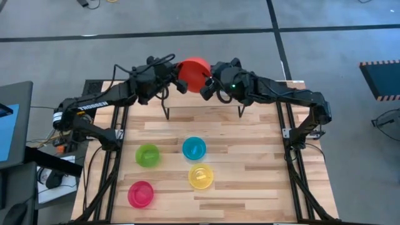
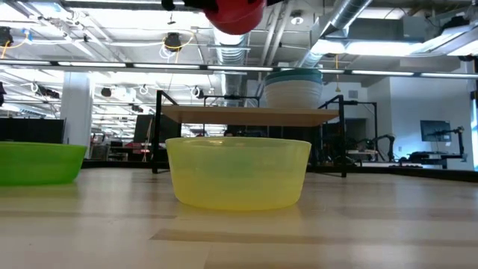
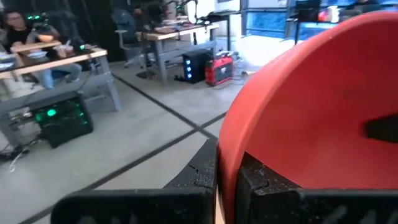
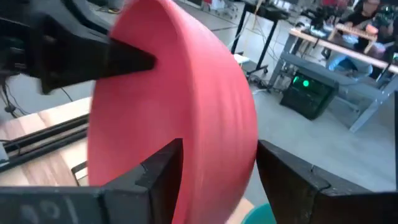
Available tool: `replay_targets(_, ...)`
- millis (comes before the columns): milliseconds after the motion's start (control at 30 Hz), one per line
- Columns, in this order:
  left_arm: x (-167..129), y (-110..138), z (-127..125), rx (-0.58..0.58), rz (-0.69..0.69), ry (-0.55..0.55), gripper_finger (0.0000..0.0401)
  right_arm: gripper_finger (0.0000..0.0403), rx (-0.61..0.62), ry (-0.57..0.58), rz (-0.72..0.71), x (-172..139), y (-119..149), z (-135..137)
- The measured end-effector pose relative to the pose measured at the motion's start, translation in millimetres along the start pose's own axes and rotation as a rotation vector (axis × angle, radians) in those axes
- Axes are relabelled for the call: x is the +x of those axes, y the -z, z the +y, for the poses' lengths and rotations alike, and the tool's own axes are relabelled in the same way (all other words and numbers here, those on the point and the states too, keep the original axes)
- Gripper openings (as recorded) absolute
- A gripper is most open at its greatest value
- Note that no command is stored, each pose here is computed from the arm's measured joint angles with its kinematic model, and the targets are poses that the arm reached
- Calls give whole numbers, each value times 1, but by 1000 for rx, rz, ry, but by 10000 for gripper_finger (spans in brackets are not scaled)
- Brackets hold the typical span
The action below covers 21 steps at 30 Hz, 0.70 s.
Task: Place and stack bowls onto a shelf
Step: Stack the large orange bowl on top of the large green bowl on the shelf
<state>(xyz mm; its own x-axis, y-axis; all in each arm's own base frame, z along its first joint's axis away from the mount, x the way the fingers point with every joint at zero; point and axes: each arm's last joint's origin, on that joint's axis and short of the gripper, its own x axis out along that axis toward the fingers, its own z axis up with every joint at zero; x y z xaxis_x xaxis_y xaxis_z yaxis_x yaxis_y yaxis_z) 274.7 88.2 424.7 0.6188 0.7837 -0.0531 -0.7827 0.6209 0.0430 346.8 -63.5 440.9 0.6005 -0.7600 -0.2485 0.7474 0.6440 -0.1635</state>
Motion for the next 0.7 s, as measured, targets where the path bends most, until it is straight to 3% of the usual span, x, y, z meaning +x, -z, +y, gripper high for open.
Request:
replay_targets(133, -2, 0, -5, 3, -3, 44, 2, 192, 19, 28, 8, 3, 1, -4)
replay_targets(267, -3, 1, -7, -12, 7, 90, 9, 117, 63, 67, 14, 7, 1, -10)
replay_targets(400, -3, 1, -9, -36, 11, 139, 57, 43, 76, 85, 70, 13, 4, -21)
replay_targets(533, -4, -1, -10, -20, -2, 181, 132, 41, 157, 8, 163, 18, 5, -38)
replay_targets(700, -7, -3, -4, 42, -11, 121, 202, 41, 344, 2, 326, 31, 12, -76)
